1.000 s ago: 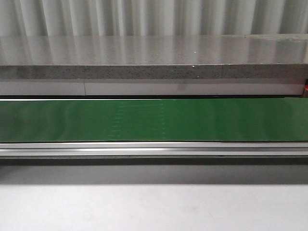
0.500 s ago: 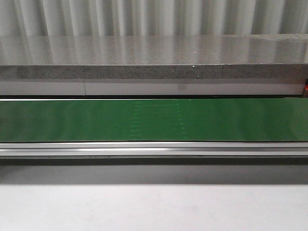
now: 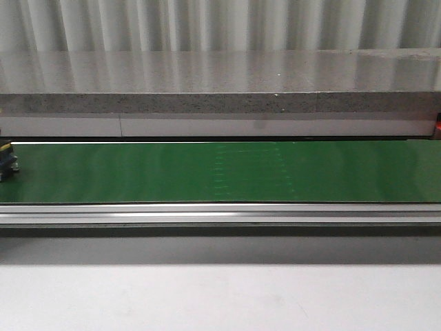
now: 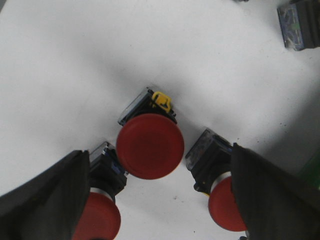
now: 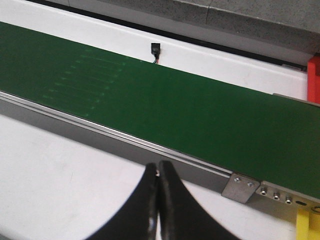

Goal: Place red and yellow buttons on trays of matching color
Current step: 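Lower the left gripper onto a red push button on the table and grasp, then lower the red button onto the belt's near end and open the left gripper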

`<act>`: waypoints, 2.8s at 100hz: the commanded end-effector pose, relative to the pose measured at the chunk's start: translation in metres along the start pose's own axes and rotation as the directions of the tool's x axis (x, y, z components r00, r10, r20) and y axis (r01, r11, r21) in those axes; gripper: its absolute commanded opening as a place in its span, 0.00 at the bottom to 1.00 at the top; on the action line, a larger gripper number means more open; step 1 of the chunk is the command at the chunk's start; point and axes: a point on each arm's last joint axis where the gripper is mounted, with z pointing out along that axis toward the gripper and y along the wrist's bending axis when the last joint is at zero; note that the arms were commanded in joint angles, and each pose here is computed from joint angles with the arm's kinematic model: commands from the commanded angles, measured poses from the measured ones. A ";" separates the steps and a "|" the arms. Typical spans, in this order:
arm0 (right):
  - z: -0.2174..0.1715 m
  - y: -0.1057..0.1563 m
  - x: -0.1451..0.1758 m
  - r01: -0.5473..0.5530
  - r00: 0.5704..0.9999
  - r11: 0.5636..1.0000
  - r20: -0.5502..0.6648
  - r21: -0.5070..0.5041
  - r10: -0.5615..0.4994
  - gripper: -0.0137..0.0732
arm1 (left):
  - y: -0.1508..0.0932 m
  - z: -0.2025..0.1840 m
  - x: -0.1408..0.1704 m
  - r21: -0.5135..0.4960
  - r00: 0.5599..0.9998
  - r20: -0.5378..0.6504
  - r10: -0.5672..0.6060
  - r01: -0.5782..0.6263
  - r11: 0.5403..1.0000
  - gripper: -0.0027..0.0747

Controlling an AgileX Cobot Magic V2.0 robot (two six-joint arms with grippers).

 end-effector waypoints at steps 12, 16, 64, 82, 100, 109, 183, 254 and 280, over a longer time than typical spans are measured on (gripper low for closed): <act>-0.003 0.000 -0.012 0.010 0.997 1.000 0.081 0.007 -0.011 0.08 | 0.000 -0.013 -0.010 0.002 0.998 0.059 -0.017 0.017 1.000 0.75; -0.003 0.000 -0.012 0.010 0.997 1.000 0.081 0.007 -0.011 0.08 | 0.000 -0.011 -0.012 0.002 0.998 0.054 -0.019 0.019 1.000 0.75; -0.003 0.000 -0.012 0.010 0.997 1.000 0.081 0.007 -0.011 0.08 | 0.002 0.006 -0.027 -0.013 0.999 0.022 -0.032 0.032 0.999 0.74; -0.003 0.000 -0.013 0.010 0.997 1.000 0.082 0.007 -0.011 0.08 | 0.002 0.011 -0.026 -0.015 0.999 -0.015 -0.033 0.033 0.999 0.71; -0.003 0.000 -0.013 0.010 0.997 1.000 0.082 0.007 -0.011 0.08 | 0.003 0.016 -0.026 -0.017 0.999 -0.027 -0.034 0.033 0.999 0.64; -0.003 0.000 -0.013 0.010 0.997 1.000 0.082 0.007 -0.011 0.08 | 0.003 0.016 -0.026 -0.018 0.999 -0.029 -0.034 0.033 0.999 0.59; -0.003 0.000 -0.013 0.010 0.997 1.000 0.082 0.007 -0.011 0.08 | -0.022 -0.084 0.000 0.001 0.970 0.232 0.070 -0.072 0.997 0.26; -0.003 0.000 -0.013 0.010 0.997 1.000 0.082 0.007 -0.011 0.08 | -0.136 -0.065 0.034 0.062 0.917 0.118 0.381 -0.390 0.919 0.26; -0.003 0.000 -0.013 0.010 0.997 1.000 0.082 0.007 -0.011 0.08 | -0.144 -0.052 0.031 0.110 0.914 0.093 0.396 -0.405 0.908 0.58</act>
